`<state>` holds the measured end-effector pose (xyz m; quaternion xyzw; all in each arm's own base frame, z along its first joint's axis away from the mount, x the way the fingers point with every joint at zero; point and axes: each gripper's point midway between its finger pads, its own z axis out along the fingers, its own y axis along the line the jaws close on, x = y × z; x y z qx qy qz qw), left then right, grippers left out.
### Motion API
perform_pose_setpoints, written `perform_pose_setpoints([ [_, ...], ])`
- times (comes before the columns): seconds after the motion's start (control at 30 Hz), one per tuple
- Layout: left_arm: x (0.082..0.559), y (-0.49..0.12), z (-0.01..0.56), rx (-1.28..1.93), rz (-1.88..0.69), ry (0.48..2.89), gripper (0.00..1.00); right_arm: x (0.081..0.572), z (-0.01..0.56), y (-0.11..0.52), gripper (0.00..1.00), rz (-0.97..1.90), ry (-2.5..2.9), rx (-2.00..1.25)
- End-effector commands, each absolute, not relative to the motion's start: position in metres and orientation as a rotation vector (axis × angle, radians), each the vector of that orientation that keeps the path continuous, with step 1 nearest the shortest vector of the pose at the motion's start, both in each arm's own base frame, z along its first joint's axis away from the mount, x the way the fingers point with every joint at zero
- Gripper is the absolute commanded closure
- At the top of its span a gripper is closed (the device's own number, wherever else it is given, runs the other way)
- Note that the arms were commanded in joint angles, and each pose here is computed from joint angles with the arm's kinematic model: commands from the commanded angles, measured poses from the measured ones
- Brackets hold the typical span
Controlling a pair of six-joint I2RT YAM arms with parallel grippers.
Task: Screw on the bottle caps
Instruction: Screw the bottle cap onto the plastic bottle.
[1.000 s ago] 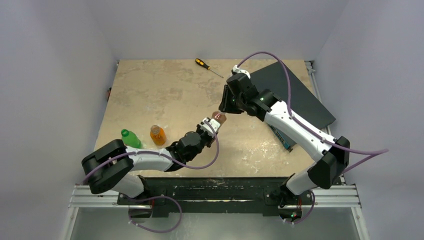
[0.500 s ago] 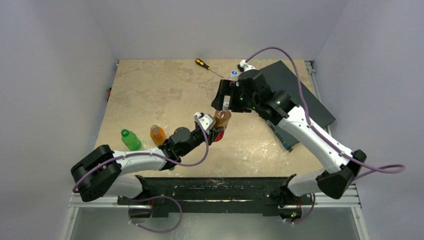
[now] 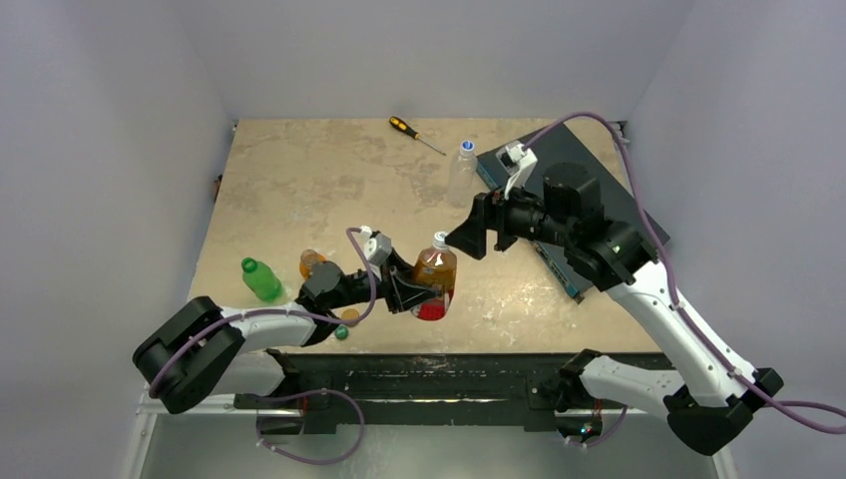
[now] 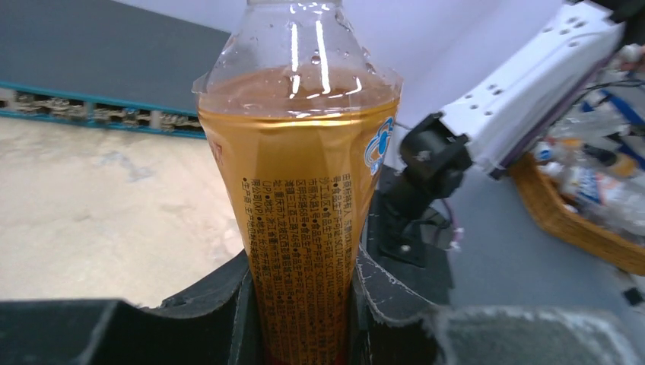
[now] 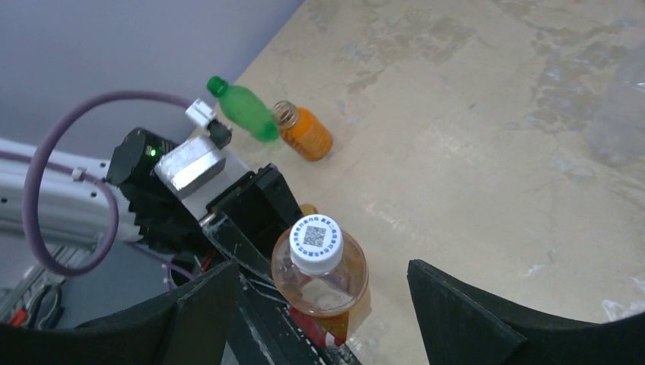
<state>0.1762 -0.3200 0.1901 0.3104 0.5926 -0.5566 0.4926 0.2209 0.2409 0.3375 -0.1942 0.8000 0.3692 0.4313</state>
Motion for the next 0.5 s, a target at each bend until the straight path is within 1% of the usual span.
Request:
perform_pose_setpoints([
  [0.0, 0.129, -0.307, 0.238, 0.785, -1.669, 1.206, 1.0, 0.192, 0.355, 0.26, 0.18, 1.108, 1.817, -0.708],
  [0.07, 0.12, -0.303, 0.247, 0.786, -1.735, 1.139, 1.0, 0.186, 0.356, 0.265, 0.21, 1.16, 1.789, -0.733],
  [0.13, 0.118, -0.304, 0.244, 0.778, -1.789, 1.154, 1.0, 0.184, 0.355, 0.269, 0.22, 1.192, 1.773, -0.75],
  [0.37, 0.118, -0.305, 0.251, 0.79, -1.791, 1.128, 1.0, 0.191, 0.345, 0.276, 0.25, 1.202, 1.772, -0.763],
  [0.47, 0.116, -0.304, 0.254, 0.792, -1.793, 1.114, 1.0, 0.201, 0.34, 0.274, 0.25, 1.169, 1.8, -0.688],
])
